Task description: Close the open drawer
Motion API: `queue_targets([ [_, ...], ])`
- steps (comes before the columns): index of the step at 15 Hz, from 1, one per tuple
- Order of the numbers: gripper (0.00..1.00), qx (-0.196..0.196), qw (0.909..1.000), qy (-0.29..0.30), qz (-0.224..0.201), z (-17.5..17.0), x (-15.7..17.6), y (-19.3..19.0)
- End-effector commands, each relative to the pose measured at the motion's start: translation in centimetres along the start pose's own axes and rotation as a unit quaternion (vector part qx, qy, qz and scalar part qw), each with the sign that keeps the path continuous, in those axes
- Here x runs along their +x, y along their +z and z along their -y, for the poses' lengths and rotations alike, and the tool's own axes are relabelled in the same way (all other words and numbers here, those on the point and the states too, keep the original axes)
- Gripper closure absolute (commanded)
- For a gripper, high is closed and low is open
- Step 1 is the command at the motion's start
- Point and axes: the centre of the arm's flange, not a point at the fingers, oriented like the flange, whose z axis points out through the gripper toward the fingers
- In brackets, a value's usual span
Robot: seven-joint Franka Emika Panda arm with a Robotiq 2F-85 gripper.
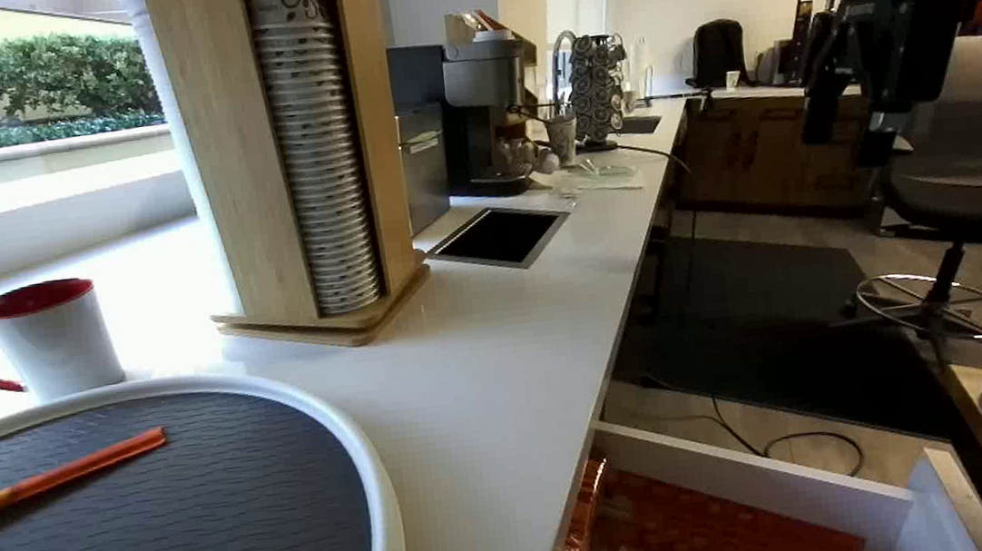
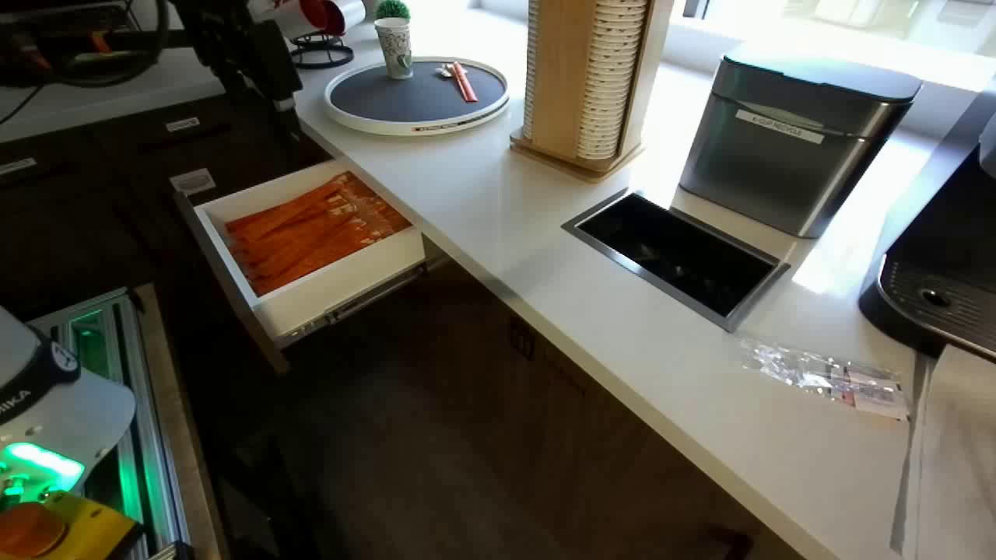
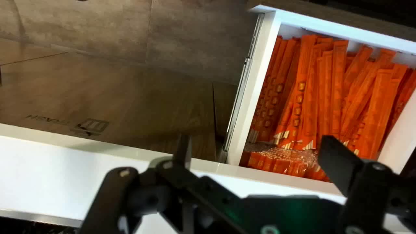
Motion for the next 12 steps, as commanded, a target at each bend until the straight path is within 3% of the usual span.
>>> queue_targets([
  [1,0.00,0.000,1.0000,0.000,0.000,0.0,0.0,0.0],
  [8,0.00,0.000,1.0000,0.000,0.000,0.0,0.0,0.0],
  [12,0.00,0.079,0.9965,-0.020,0.021,4.0,2.1,3.1],
])
